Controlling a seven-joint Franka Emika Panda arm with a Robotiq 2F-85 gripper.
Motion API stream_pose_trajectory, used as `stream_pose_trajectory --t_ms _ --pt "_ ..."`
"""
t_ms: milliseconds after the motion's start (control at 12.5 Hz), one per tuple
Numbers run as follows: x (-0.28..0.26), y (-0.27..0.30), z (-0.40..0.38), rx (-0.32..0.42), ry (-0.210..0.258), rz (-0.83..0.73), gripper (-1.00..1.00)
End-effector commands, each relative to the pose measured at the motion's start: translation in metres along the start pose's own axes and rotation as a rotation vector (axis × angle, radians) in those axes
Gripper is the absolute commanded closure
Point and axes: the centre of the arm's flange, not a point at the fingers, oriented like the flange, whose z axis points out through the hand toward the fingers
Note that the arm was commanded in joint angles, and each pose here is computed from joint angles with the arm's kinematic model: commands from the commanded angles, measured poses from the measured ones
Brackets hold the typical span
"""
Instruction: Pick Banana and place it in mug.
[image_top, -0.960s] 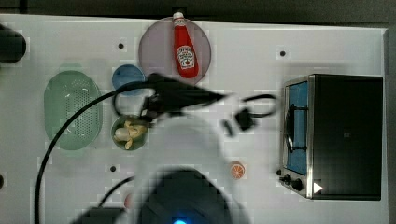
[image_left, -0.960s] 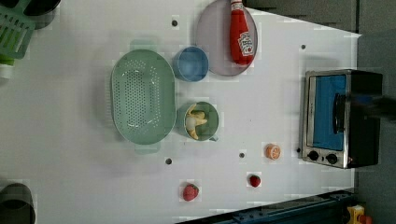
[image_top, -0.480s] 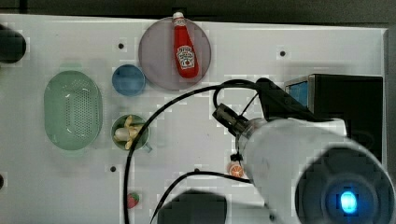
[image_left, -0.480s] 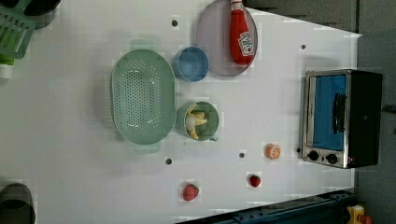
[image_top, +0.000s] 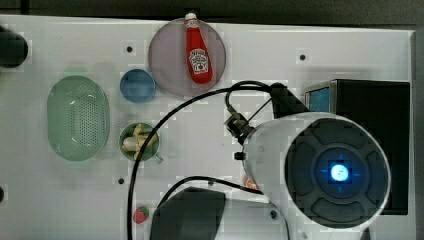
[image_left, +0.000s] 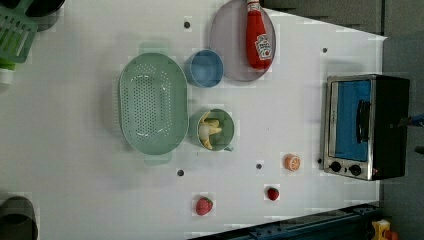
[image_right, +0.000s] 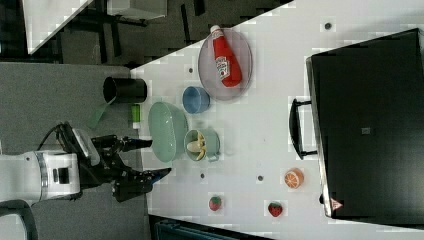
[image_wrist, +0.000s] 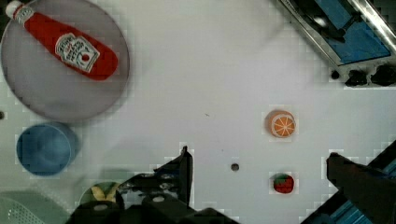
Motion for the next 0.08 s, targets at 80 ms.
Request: stream_pose_trajectory --t_ms 80 --pt "-0.0094 -0.0038 -0.0131 0.003 -0.008 0.026 -1.00"
